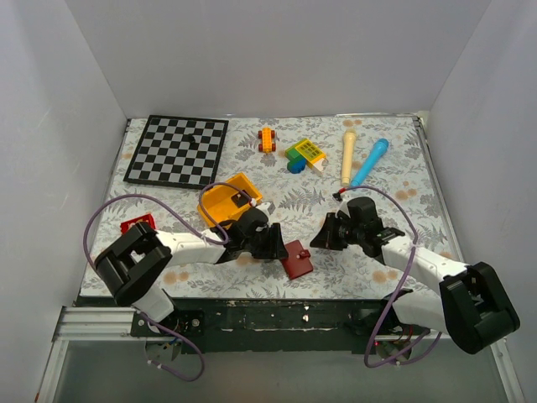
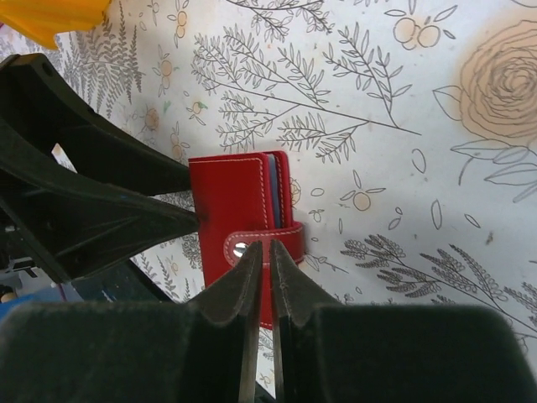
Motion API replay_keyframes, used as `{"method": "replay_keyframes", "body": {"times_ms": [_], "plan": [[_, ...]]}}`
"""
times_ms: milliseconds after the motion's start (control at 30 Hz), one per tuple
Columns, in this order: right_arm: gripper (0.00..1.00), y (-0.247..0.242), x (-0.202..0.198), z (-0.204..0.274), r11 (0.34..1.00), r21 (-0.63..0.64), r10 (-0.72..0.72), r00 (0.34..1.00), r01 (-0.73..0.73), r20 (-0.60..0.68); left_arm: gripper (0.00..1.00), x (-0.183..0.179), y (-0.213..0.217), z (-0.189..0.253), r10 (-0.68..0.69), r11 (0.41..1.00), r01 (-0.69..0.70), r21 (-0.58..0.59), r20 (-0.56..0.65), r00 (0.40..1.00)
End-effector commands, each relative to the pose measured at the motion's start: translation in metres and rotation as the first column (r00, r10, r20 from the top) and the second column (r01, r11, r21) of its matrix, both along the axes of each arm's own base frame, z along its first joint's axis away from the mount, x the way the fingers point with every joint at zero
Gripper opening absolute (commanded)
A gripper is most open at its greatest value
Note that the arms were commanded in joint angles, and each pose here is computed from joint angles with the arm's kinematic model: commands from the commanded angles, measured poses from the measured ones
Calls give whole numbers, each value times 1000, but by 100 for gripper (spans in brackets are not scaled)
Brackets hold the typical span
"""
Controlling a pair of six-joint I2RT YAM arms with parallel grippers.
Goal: Put the credit cards into the card holder
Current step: Close the card holder at the center of the board.
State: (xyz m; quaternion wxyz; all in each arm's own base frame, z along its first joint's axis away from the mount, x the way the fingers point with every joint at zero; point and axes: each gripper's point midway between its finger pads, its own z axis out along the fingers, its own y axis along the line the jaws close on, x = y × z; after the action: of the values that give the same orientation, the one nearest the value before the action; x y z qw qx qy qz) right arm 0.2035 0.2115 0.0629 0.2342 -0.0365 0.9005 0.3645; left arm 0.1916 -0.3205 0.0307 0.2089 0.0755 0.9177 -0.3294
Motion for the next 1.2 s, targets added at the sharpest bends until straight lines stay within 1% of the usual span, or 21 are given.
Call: {"method": "replay_keyframes", "body": {"times_ms": [0,133,267,300,333,367,433,467,500,533,667,733,867,1067,1167], "plan": [[15,22,12,24,995,76,58,996,-64,72,41,-3,0,-9,-7,999,7,35,-18,1000],[15,28,7,20,994,66,88,995,-91,52,34,-5,-1,-16,-16,999,18,49,-30,999],[14,26,-3,9,995,26,93,995,-93,22,35,-6,-1,-17,-18,998,19,52,-33,999],[15,22,-4,5,997,3,72,997,-72,16,39,-7,0,-16,-17,998,18,53,-32,999],[16,20,-3,5,998,-10,60,998,-60,24,47,-7,0,-14,-14,999,15,51,-27,1000],[18,16,-4,4,999,-25,47,998,-46,30,52,-6,2,-11,-8,999,9,49,-20,1000],[22,11,1,8,999,-39,14,998,-12,58,58,-5,7,-4,7,999,-7,50,1,1000],[24,5,-2,4,998,-63,-3,999,6,46,61,-4,10,-1,16,998,-16,54,16,1000],[25,3,-1,8,998,-65,-15,998,19,61,62,0,11,6,32,998,-34,48,42,999],[27,0,0,10,997,-71,-28,997,33,70,62,2,11,12,29,999,-32,39,65,997],[27,-11,2,15,991,-100,-82,993,91,89,59,-1,11,14,1,997,-6,72,57,998],[27,-14,2,18,989,-104,-95,990,105,103,58,-6,9,9,-10,996,7,89,44,999],[27,-17,1,20,988,-106,-104,989,116,108,55,-16,-2,3,-23,996,22,88,11,1000],[27,-17,0,21,988,-99,-106,989,116,107,54,-27,-14,-5,-15,998,18,52,-58,998],[25,-17,-3,20,989,-105,-90,991,100,98,46,-26,-20,-9,-18,998,21,54,-64,998]]}}
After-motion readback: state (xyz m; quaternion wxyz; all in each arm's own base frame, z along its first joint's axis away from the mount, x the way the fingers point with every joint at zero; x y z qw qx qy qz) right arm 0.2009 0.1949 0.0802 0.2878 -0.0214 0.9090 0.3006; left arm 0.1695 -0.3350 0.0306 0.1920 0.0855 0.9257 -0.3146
